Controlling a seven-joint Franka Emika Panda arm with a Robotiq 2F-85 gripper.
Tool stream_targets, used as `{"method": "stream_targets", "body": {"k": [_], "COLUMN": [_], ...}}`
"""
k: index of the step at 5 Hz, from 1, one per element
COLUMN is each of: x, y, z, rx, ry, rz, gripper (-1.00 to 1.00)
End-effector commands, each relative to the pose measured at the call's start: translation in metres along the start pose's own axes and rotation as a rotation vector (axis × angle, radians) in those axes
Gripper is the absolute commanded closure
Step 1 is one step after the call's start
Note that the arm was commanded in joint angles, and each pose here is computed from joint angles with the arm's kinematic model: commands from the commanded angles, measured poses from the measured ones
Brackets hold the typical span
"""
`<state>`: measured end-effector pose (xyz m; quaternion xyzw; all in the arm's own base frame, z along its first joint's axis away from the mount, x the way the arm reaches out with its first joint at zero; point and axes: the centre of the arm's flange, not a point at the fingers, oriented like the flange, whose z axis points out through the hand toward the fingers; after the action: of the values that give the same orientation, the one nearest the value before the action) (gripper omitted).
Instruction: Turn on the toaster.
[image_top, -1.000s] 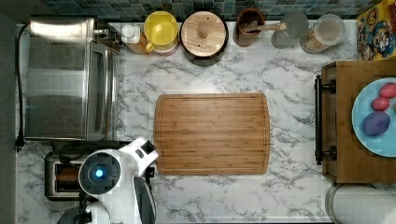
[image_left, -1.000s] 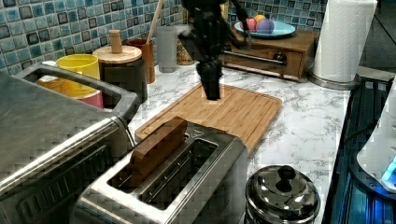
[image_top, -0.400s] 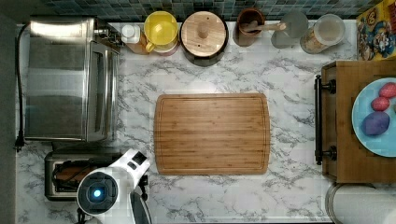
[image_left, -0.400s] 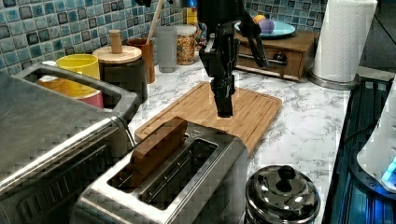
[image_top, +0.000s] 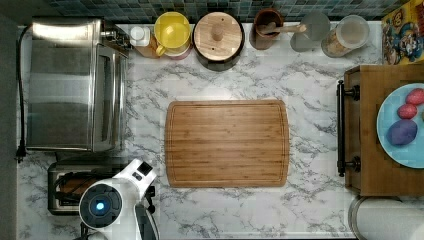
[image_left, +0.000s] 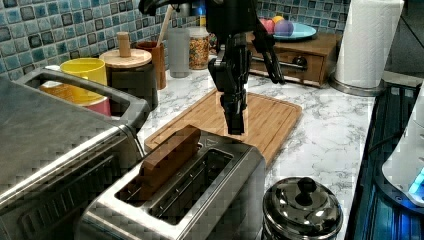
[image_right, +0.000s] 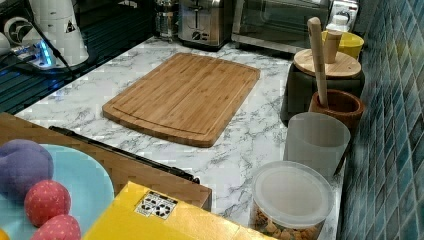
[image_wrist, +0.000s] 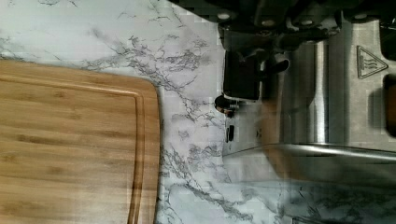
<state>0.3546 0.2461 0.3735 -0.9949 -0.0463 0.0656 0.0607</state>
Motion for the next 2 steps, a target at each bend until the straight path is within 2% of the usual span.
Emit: {"method": "stream_targets", "body": {"k": [1,2], "x": [0.0127,0.021], "y": [-0.0007,0.0002], "z": [0.0048,0.0133], "rx": [0.006,-0.007], "ry": [0.041,0.029], "rz": [0.059,0.069], "gripper": [1.0,1.0]}}
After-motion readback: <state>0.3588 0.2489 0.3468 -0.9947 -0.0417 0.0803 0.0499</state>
